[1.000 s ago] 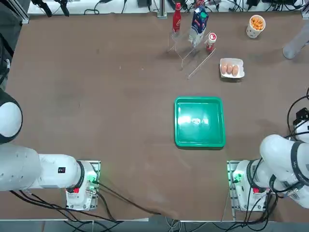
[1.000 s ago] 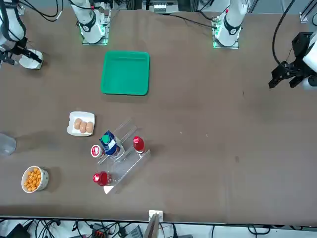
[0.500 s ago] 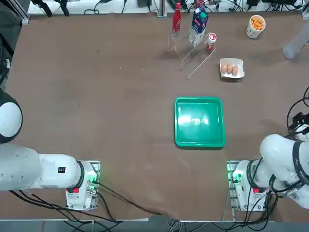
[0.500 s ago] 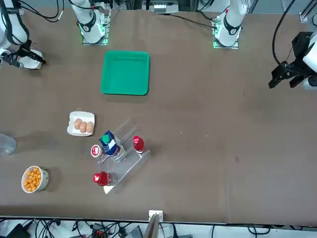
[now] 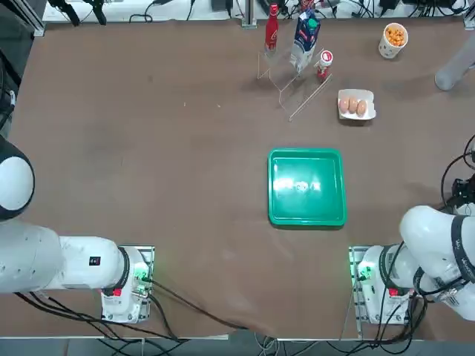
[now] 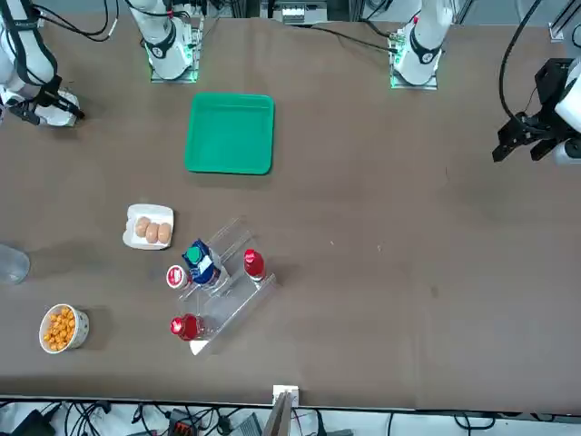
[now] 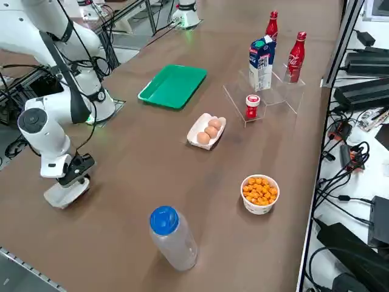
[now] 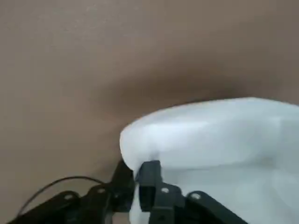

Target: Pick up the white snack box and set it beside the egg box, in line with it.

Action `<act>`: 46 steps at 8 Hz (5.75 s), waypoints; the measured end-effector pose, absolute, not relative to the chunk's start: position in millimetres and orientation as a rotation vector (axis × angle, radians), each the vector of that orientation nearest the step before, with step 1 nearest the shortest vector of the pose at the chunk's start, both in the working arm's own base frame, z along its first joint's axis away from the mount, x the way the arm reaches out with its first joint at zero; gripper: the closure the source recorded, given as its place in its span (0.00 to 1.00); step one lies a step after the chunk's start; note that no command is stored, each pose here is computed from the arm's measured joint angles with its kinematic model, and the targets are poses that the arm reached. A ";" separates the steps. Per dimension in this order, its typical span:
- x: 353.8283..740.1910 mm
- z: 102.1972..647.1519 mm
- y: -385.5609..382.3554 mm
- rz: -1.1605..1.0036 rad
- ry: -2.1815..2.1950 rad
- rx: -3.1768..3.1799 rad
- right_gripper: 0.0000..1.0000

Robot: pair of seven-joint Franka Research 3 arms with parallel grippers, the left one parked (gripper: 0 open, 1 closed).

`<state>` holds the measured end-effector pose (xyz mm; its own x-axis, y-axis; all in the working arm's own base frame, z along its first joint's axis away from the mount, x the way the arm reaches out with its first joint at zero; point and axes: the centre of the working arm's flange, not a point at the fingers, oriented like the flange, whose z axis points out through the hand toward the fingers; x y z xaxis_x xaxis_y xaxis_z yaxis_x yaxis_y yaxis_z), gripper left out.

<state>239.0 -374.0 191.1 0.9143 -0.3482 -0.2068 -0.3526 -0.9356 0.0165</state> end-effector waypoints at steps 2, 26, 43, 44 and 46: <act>240.7 195.9 -377.1 0.311 0.563 -3.062 0.98; 607.3 214.7 -115.3 0.414 0.104 -3.305 0.97; 563.0 630.1 11.7 0.316 -0.311 -3.123 0.00; 554.6 632.1 25.2 0.291 -0.360 -3.134 0.00; 545.2 617.5 28.2 0.124 -0.321 -3.159 0.00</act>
<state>545.2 28.2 617.5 0.9766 0.1993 -0.0809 0.2021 -0.9790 0.0275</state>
